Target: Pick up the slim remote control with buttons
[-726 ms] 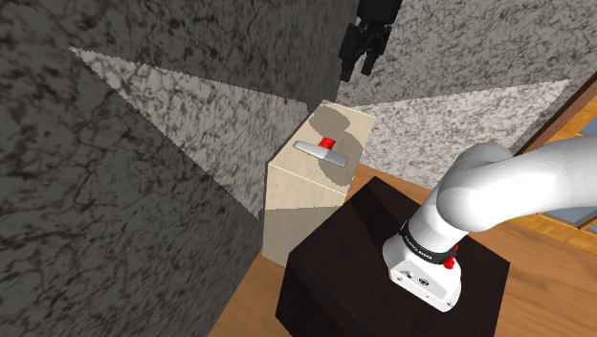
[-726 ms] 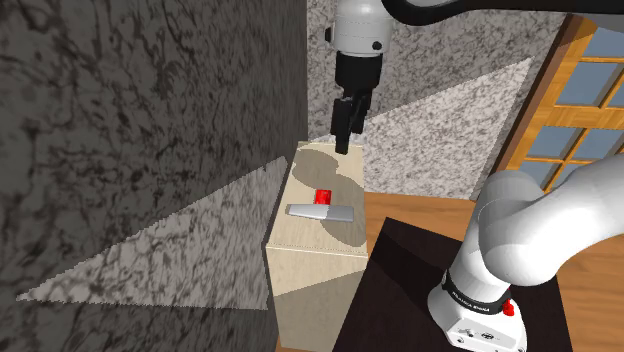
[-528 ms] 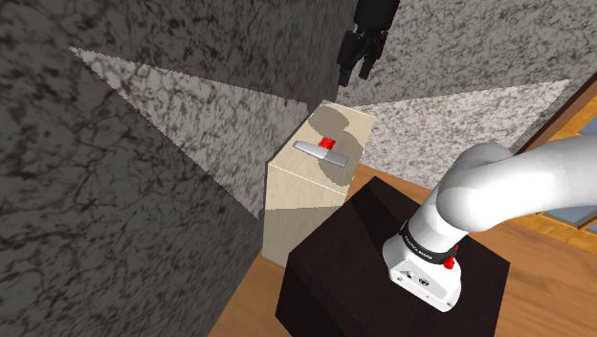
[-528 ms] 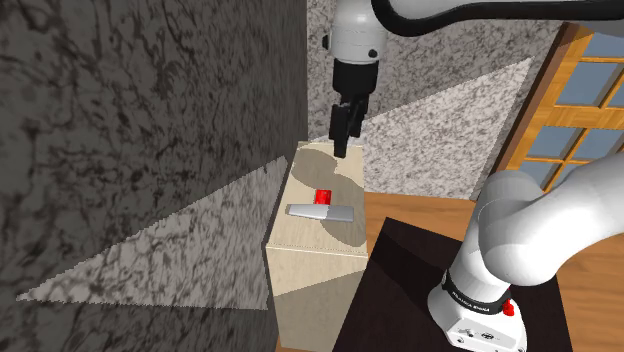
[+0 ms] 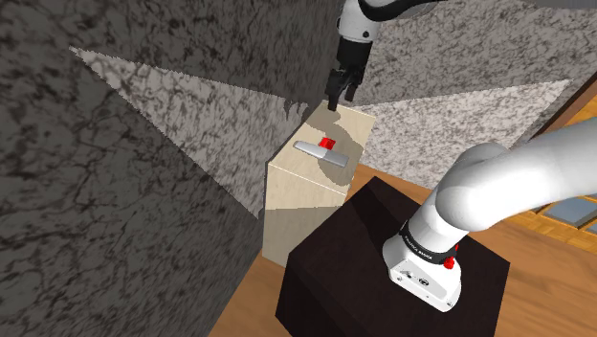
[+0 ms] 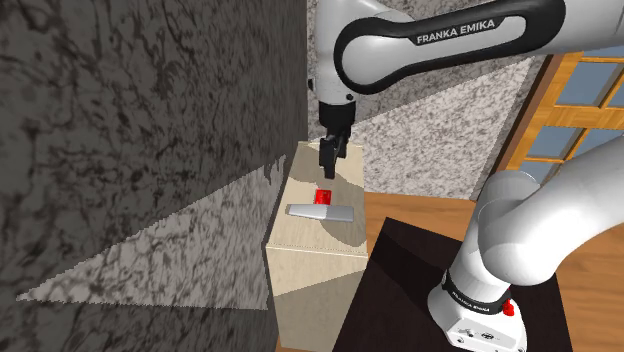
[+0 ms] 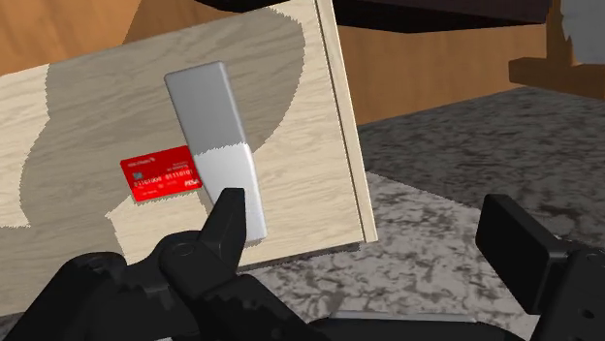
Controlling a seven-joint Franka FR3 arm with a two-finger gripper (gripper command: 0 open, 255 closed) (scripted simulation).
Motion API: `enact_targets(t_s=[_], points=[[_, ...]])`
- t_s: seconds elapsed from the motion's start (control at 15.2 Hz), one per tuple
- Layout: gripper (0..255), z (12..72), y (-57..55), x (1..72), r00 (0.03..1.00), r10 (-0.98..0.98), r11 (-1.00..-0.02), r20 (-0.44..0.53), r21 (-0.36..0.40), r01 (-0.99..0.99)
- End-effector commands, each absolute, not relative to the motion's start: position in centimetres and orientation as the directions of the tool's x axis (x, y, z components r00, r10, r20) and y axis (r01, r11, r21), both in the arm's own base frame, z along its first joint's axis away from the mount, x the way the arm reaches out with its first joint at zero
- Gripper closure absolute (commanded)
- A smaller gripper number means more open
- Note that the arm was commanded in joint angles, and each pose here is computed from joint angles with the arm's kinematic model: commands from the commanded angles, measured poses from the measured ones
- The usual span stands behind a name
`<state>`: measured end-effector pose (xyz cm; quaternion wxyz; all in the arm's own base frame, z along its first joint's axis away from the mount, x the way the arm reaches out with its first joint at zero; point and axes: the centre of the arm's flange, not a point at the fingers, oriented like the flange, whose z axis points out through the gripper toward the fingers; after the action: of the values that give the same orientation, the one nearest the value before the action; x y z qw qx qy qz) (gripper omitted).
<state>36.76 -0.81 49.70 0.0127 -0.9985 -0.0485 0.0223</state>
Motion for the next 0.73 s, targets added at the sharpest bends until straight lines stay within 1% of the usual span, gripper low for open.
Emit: enact_targets(t_s=[0.0,0.66], points=[[0,47.4,-1.6,37.8,0.992,0.114,-0.993,-0.053,-0.021,0.113],[0,35.9,-5.9,43.1,0.976,0.189,-0.982,-0.108,0.005,0.191]])
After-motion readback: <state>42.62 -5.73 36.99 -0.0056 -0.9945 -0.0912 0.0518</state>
